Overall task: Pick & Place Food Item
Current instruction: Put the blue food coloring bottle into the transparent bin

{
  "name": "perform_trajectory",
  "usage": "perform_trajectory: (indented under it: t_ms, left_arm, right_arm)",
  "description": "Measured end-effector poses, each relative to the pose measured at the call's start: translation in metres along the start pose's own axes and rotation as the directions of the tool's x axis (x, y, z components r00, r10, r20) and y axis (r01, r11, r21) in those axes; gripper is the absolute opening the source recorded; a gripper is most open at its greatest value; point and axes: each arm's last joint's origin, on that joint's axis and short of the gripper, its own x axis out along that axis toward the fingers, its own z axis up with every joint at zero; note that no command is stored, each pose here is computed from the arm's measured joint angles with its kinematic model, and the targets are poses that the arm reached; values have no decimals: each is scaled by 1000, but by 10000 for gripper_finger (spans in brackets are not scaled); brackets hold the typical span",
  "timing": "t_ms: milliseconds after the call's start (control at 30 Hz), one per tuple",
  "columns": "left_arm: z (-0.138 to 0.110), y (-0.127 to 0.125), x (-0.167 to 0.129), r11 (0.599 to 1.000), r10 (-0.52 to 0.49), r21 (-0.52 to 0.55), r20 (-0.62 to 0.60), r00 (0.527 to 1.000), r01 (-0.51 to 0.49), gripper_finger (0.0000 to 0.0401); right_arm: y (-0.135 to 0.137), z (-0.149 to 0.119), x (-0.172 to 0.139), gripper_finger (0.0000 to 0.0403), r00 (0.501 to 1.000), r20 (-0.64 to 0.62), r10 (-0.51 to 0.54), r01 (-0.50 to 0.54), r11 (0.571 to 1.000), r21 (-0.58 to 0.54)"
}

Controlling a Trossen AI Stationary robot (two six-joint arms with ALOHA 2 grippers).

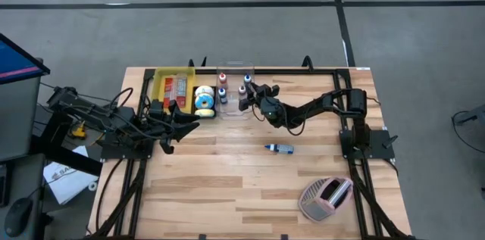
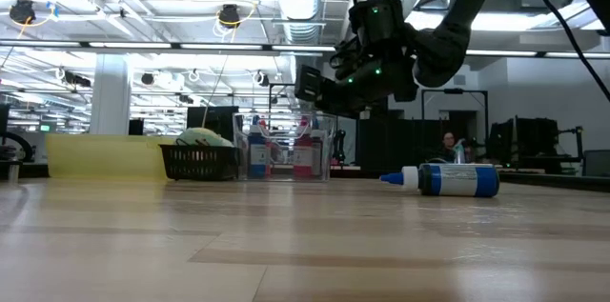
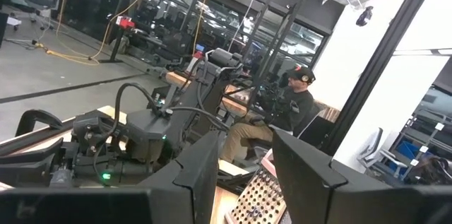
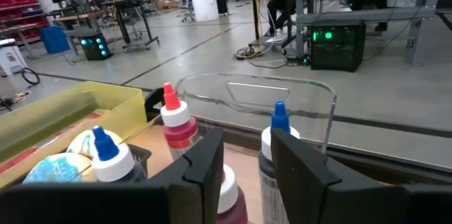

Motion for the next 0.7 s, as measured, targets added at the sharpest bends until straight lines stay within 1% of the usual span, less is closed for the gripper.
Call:
perform_trajectory:
  t_ms: [233,300,400,500,600,667,700]
  left_arm:
    - [0,0,0,1000,0,0,-1,1000,0,131]
    - [0,0,0,1000,0,1,0,1000,0,131]
    - [0,0,0,1000,0,5,0,1000,0,131]
    - [0,0,0,1000,0,27,0,1000,0,131]
    - [0,0,0,999,0,35,-1,1000,0,131]
    - [0,0,0,999,-5,35,-3,1000,5,131]
    - [0,0,0,999,-15,36,-7,1000,15,131]
  right_arm:
    - [0,2,-1,112,1000,0,0,0,1000,-5]
    - [3,8,-4,112,1000,9,9,-9,1000,-4]
    - [8,24,-15,112,1000,1,29,-29,999,-23]
    - [11,39,-30,112,998,-49,41,-45,996,-77]
    - [14,59,-54,112,992,-109,66,-78,991,-109]
    - [13,72,-75,112,977,-184,108,-128,987,-100]
    - [12,77,-87,112,958,-245,149,-173,982,-79]
